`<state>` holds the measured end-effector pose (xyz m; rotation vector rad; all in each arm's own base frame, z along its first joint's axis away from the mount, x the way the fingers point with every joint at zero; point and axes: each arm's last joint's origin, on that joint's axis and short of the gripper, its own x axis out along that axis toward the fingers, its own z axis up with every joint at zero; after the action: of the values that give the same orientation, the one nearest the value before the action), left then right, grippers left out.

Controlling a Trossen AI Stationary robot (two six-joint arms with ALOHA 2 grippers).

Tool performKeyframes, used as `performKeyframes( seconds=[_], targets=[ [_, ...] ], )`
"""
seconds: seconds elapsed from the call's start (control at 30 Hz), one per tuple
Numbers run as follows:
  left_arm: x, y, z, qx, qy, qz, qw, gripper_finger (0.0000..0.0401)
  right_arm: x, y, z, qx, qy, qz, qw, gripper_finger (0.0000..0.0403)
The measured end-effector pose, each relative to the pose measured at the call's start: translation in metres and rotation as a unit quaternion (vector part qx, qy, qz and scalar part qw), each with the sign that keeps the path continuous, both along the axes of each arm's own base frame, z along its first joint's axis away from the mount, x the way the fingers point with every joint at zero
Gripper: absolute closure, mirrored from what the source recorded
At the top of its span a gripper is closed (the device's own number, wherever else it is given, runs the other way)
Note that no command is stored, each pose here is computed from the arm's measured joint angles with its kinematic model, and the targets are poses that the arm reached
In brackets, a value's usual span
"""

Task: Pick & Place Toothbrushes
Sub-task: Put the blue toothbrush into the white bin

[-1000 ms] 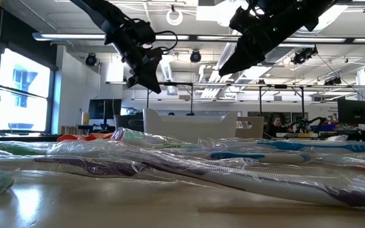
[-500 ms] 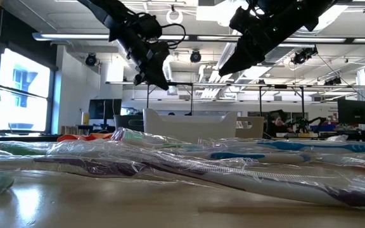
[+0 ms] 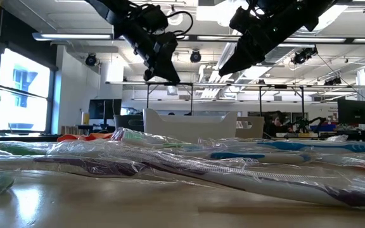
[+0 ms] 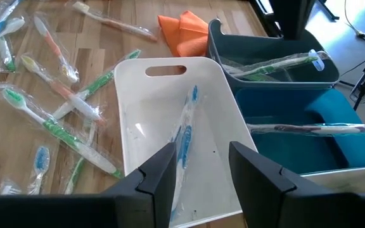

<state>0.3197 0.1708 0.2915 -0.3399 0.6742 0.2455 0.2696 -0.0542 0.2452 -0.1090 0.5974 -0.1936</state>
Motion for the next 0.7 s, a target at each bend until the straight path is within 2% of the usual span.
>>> performKeyframes(
  seconds=[0.37, 0.57, 0.7],
  targets=[
    [0.019, -0.025, 0.008, 0.012, -0.053, -0.062, 0.997, 0.0393, 0.0, 0.0, 0.0, 0.0, 0.0, 0.0, 1.0, 0.0266],
    [0.019, -0.029, 0.007, 0.007, -0.047, -0.066, 0.997, 0.0393, 0.0, 0.0, 0.0, 0.0, 0.0, 0.0, 1.0, 0.0266],
    [0.017, -0.028, -0.002, 0.023, -0.059, -0.071, 0.995, 0.0393, 0.0, 0.0, 0.001, -0.001, -0.003, 0.0, 1.0, 0.0266]
  ],
)
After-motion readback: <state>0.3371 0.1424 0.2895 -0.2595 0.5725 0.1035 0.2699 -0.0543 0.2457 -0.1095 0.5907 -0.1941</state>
